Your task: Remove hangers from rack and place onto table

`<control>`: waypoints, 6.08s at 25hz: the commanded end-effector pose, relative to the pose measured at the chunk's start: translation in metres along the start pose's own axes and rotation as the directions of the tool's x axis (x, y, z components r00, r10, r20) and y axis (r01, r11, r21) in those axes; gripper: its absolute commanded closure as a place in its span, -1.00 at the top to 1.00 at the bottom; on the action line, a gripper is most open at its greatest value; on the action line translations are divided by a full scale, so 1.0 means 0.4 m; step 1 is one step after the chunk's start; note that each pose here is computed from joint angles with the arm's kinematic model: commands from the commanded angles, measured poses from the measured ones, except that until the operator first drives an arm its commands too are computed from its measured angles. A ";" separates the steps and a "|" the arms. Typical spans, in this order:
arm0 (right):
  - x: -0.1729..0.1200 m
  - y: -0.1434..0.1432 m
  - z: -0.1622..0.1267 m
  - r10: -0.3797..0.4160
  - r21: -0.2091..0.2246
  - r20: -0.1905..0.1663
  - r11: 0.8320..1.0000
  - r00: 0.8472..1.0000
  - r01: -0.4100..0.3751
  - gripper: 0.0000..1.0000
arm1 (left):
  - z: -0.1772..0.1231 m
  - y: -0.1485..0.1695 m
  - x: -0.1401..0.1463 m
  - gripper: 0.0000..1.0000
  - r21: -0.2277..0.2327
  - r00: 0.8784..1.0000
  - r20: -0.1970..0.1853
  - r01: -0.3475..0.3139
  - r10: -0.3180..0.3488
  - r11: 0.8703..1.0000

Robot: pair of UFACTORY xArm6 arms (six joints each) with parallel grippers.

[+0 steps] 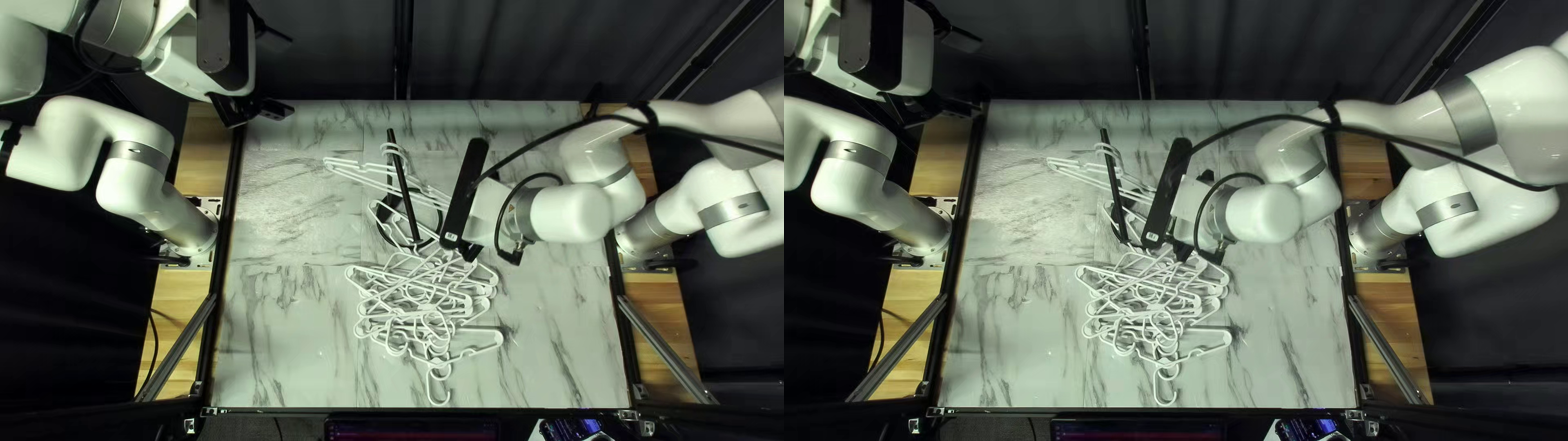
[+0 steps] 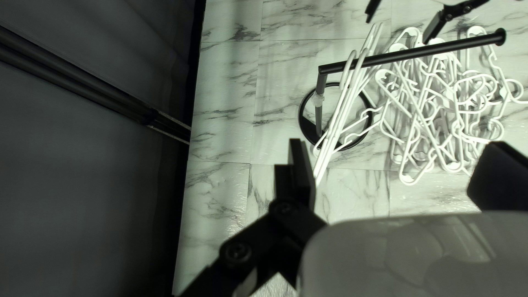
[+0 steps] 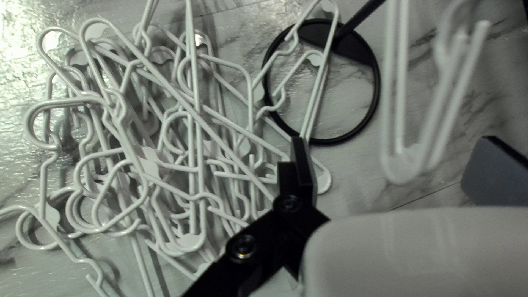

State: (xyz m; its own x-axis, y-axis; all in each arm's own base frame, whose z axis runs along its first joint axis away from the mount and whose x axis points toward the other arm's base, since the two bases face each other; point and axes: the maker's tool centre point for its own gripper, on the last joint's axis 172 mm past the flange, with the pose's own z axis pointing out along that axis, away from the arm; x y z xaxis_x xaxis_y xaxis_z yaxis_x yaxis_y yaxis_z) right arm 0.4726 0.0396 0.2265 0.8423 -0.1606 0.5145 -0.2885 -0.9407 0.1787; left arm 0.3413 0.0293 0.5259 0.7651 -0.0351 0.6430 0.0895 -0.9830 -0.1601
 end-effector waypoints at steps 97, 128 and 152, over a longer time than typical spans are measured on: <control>0.005 0.018 0.020 -0.023 0.069 -0.038 0.997 0.999 0.026 -1.00 | 0.000 0.000 0.000 1.00 0.000 1.000 0.000 0.000 0.000 1.000; -0.173 -0.323 -0.174 -0.159 0.101 -0.109 0.980 0.981 0.170 -1.00 | 0.000 0.000 0.000 1.00 0.000 1.000 0.000 0.000 0.000 1.000; -0.271 -0.268 -0.039 -0.197 -0.233 -0.152 0.959 0.968 0.159 -1.00 | 0.000 0.000 0.000 1.00 0.000 1.000 0.000 0.000 0.000 1.000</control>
State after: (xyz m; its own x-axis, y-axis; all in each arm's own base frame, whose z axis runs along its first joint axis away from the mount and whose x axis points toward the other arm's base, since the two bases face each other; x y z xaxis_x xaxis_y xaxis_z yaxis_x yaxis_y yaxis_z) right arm 0.4035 0.1828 0.1733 0.8361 0.0663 0.5445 -0.1456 -0.9302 0.3368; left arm 0.3413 0.0293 0.5259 0.7651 -0.0351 0.6430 0.0895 -0.9830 -0.1601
